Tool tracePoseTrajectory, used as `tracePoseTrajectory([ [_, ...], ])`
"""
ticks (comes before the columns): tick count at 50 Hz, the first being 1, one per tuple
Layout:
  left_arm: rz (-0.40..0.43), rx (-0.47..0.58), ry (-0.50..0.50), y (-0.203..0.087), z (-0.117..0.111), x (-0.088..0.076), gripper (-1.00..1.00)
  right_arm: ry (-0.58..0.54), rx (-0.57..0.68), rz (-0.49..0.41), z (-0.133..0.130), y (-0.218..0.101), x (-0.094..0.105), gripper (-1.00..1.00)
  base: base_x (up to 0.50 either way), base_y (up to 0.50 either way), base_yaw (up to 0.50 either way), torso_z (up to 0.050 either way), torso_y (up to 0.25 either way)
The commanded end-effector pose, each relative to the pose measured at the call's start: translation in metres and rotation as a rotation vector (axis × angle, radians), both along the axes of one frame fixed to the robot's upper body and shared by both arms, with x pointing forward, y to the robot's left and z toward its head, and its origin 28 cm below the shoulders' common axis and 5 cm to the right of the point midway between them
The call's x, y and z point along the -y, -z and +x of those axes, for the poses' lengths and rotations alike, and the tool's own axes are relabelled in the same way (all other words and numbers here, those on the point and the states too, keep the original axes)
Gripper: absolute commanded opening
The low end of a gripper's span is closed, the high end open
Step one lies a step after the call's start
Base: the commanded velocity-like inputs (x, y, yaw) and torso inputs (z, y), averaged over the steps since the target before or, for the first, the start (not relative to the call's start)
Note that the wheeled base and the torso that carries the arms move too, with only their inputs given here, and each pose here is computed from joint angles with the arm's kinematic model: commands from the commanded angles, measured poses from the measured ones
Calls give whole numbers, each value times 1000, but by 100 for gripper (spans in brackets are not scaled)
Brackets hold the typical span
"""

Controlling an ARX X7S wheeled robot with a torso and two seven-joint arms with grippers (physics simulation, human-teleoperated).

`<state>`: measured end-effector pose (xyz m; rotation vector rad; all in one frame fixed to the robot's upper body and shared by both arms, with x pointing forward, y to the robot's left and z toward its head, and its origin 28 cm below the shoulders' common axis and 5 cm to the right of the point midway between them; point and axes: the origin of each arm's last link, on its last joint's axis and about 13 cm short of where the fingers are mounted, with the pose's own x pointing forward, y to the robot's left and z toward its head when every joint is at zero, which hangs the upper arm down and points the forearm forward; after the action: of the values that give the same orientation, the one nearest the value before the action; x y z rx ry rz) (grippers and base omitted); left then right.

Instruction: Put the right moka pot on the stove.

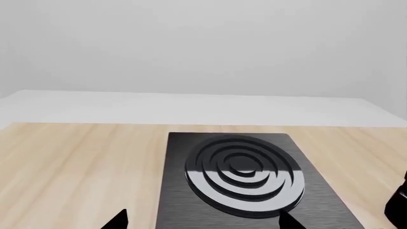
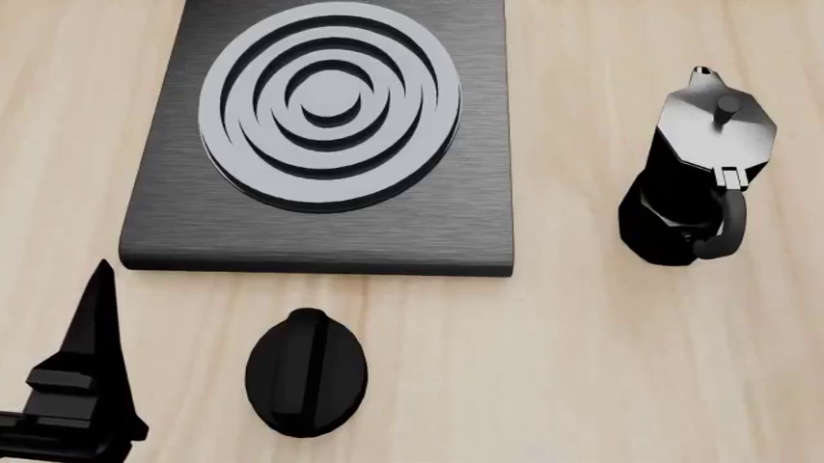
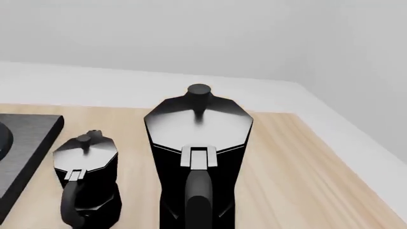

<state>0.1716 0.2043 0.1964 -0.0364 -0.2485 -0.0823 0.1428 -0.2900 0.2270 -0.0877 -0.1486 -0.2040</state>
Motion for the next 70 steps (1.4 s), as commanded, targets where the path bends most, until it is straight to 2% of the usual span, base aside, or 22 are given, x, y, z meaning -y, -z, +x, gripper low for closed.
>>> tracePoseTrajectory([
  [1,1,0,5,0,0,0,100,-23,54,-47,-13,-11,-12,-100,0,0,0,0,0],
  [8,3,3,3,0,0,0,100,-53,61,-64,-23,-26,-25,-100,0,0,0,0,1],
  [26,4,4,5,0,-1,0,100,-143,68,-68,-44,-33,-50,-100,0,0,0,1,1],
  [29,5,4,6,1,-1,0,100,-159,64,-71,-43,-44,-53,-100,0,0,0,0,3],
  [33,4,3,6,0,-1,0,100,-187,65,-72,-48,-30,-59,-100,0,0,0,0,0],
  [58,3,8,9,1,-2,0,100,-341,51,-89,-36,-26,-94,-100,0,0,0,0,1],
  [70,6,5,11,0,-1,0,100,-428,48,-99,-21,-24,-111,-100,0,0,0,0,0],
])
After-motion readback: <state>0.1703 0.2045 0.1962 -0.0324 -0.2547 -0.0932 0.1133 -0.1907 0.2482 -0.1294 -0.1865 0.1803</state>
